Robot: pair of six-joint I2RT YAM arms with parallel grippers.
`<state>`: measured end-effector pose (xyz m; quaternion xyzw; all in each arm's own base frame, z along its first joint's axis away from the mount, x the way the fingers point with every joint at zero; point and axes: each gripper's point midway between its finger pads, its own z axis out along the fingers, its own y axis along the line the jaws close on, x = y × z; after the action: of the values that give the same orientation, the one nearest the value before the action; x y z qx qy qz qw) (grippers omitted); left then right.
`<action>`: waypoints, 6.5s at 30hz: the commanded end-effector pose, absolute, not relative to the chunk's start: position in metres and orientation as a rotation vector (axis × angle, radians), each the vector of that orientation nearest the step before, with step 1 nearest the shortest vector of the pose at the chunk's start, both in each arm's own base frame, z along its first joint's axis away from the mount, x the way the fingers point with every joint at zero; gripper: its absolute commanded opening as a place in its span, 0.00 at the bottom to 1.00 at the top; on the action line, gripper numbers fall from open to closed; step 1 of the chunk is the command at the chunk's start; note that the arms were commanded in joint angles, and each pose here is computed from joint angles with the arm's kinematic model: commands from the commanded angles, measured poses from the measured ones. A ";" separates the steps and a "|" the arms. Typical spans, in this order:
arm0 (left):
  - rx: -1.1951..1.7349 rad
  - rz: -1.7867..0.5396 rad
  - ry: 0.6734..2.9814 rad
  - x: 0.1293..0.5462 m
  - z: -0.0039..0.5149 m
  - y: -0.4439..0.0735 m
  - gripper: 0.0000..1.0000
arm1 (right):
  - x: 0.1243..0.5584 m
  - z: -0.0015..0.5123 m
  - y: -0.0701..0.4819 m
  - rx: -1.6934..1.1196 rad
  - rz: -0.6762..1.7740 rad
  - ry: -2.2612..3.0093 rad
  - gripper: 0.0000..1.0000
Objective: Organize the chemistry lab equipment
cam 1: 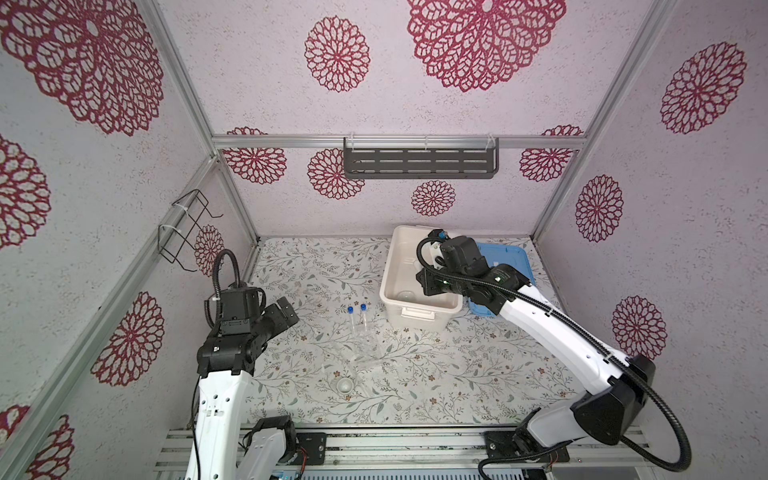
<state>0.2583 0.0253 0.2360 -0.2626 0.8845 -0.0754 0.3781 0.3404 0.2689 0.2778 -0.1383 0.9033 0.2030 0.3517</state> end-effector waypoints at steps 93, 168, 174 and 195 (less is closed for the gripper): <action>-0.505 -0.255 3.080 0.143 0.069 -0.128 0.70 | 0.373 0.374 0.206 0.006 0.544 1.627 0.37; 0.192 -0.821 2.556 0.255 0.308 -0.232 0.00 | 0.242 0.344 0.279 -0.891 0.805 1.780 0.63; -0.068 -0.725 2.556 0.270 0.302 -0.216 0.00 | 0.270 0.345 0.275 -0.414 0.881 2.118 0.53; 0.247 -0.573 2.639 0.244 0.222 -0.307 0.00 | 0.222 0.270 0.151 0.522 0.709 2.336 0.47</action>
<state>0.2470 -0.2929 0.2293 0.0358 0.9547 -0.2252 0.1910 0.2261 0.2080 0.2817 0.1185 0.8895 0.3194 0.3046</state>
